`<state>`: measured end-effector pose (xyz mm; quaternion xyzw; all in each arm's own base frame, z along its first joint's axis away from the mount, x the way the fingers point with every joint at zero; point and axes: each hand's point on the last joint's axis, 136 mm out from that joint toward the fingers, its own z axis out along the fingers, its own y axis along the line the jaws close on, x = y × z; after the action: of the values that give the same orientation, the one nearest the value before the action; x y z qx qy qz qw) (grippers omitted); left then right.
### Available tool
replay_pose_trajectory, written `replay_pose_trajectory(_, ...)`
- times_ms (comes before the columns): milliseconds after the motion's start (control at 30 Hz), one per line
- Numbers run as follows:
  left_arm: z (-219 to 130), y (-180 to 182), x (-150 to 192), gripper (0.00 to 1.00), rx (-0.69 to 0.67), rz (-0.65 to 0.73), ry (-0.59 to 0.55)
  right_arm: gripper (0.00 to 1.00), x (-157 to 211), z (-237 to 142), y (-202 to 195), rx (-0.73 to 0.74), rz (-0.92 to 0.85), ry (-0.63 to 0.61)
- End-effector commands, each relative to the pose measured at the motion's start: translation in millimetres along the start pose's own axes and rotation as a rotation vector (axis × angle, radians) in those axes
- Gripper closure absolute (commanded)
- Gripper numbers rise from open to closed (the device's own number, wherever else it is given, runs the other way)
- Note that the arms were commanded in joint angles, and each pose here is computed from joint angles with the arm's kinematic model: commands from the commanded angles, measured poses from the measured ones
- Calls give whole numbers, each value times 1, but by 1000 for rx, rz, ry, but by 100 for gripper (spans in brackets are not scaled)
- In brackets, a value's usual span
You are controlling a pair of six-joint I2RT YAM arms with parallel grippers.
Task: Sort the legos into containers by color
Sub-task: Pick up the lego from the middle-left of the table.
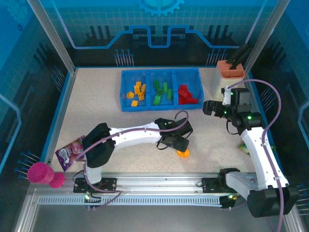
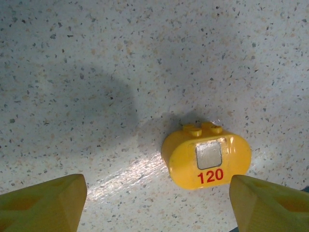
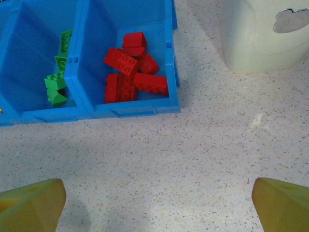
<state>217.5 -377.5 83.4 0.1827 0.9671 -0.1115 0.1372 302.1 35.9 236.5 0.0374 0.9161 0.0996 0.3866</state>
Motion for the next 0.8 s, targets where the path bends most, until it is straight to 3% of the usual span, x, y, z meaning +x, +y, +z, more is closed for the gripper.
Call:
replay_pose_trajectory(0,4,1,5,18,-39,32,41,0,4,-2,4,-17,-26,-1)
replay_pose_trajectory(300,21,-21,17,16,-84,103,103,0,4,4,4,-20,-26,7)
replay_pose_trajectory(767,54,-42,25,15,-60,105,158,0,6,9,2,-24,-20,19)
